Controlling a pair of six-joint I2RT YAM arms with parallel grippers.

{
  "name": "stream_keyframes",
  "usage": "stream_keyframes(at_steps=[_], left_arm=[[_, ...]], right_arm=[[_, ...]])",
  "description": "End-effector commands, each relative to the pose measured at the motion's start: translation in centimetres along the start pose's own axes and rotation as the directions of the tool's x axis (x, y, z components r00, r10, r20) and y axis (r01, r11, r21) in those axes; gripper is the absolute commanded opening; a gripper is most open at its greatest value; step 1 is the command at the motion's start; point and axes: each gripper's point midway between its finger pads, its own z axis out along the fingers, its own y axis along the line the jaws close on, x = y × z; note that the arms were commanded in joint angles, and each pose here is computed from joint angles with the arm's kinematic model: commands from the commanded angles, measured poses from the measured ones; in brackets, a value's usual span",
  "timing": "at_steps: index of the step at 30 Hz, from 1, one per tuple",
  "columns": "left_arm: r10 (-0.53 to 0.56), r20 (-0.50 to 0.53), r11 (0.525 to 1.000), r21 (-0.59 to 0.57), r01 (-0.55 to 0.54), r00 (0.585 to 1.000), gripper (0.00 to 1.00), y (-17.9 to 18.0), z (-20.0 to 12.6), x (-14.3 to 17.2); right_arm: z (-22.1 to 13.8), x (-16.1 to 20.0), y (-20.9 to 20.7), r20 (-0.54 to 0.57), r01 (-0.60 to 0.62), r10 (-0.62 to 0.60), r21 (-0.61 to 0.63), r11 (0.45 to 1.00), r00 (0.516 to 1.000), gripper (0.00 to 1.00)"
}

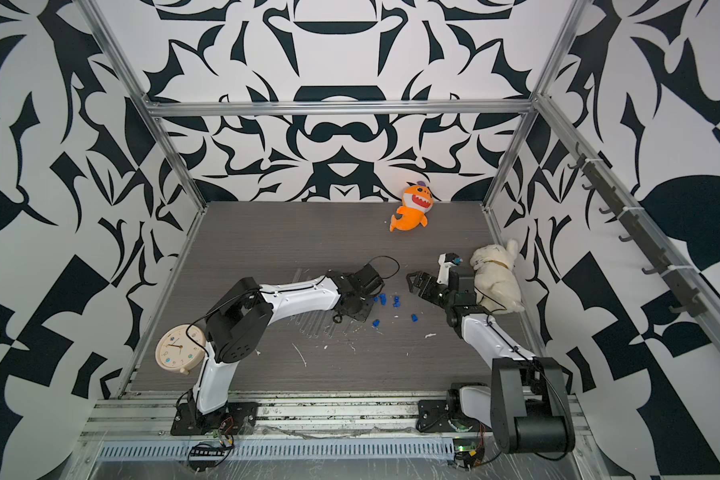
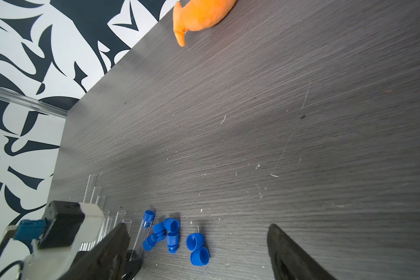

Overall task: Remove stoppers from test tubes
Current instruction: Pick up the test tube at the center of the board.

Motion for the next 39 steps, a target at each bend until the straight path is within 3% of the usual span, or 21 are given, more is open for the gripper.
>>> stream_keyframes(at_steps=[1, 3, 9, 17, 23, 31, 39], left_arm=[[0.000, -0.078, 1.000, -0.019, -0.002, 0.997, 0.22, 0.7, 1.4, 2.1], [0.001, -0.084, 1.000, -0.019, -0.003, 0.996, 0.20, 0.7, 1.5, 2.2], [-0.010, -0.058, 1.000, 0.000, 0.010, 0.998, 0.00, 0.7, 0.6, 1.6], [-0.042, 0.100, 0.995, 0.093, 0.033, 0.994, 0.00, 0.9, -4.2, -1.1], [-0.041, 0.202, 0.988, 0.154, 0.010, 0.979, 0.00, 0.8, -7.3, -1.5], [-0.032, 0.275, 0.974, 0.222, -0.031, 0.961, 0.00, 0.3, -8.9, -1.1], [-0.031, 0.288, 0.971, 0.237, -0.039, 0.957, 0.00, -0.1, -9.0, -0.9]], right_arm=[[-0.4, -0.8, 0.8, 0.029, 0.014, -0.013, -0.034, 0.999, 0.999, 0.88], [-0.4, -0.8, 0.9, 0.030, 0.015, -0.014, -0.038, 0.999, 0.999, 0.88], [-0.6, -0.6, 1.8, 0.016, 0.025, -0.024, -0.084, 0.996, 1.000, 0.89], [-0.2, 0.2, 3.8, -0.020, 0.034, -0.039, -0.211, 0.977, 0.999, 0.88], [1.3, 2.0, 7.1, -0.084, 0.089, -0.122, -0.314, 0.945, 0.989, 0.86], [2.9, 4.3, 12.6, -0.097, 0.124, -0.192, -0.475, 0.871, 0.977, 0.82], [3.8, 5.1, 14.6, -0.101, 0.093, -0.174, -0.537, 0.838, 0.980, 0.72]])
